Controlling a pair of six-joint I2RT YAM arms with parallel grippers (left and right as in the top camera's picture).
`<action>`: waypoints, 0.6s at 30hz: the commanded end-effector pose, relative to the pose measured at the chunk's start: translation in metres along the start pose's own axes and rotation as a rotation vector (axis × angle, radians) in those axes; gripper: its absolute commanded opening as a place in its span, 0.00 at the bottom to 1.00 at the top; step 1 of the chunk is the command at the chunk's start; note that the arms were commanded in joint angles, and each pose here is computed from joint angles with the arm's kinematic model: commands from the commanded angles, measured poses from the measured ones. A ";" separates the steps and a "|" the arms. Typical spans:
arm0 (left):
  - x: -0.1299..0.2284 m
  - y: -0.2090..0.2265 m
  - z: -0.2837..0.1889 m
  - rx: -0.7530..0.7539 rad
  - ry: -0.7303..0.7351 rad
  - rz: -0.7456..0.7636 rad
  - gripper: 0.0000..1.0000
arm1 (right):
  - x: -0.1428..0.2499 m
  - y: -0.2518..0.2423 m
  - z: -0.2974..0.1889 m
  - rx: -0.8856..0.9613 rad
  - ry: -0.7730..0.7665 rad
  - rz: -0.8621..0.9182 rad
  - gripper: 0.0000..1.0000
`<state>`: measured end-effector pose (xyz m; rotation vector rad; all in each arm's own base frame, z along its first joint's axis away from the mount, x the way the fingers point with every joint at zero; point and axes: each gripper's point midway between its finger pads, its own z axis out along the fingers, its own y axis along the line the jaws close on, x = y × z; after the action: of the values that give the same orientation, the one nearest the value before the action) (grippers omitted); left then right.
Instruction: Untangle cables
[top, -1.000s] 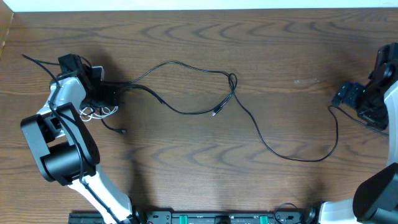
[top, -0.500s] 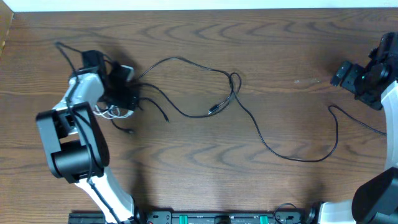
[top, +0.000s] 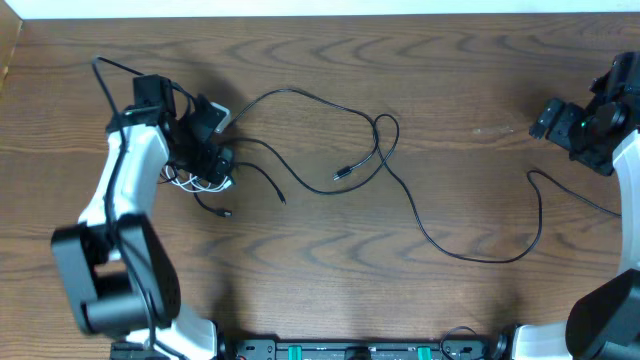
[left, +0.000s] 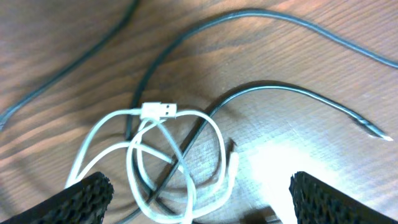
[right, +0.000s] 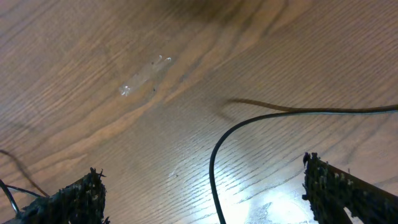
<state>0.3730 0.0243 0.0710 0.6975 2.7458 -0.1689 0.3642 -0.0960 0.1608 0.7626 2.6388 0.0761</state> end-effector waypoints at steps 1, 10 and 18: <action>-0.009 -0.003 -0.032 -0.038 -0.068 0.001 0.92 | -0.004 0.005 -0.010 -0.016 -0.028 -0.023 0.99; -0.047 -0.010 -0.055 -0.118 -0.204 0.315 0.92 | -0.007 0.006 -0.010 -0.020 -0.039 -0.023 0.99; -0.086 -0.025 -0.054 -0.125 -0.313 0.221 0.92 | 0.000 0.086 -0.020 -0.343 -0.080 -0.416 0.99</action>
<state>0.4146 -0.0198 0.1526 0.9763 2.3080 0.0116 0.3827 -0.0762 0.1687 0.5533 2.6183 0.1818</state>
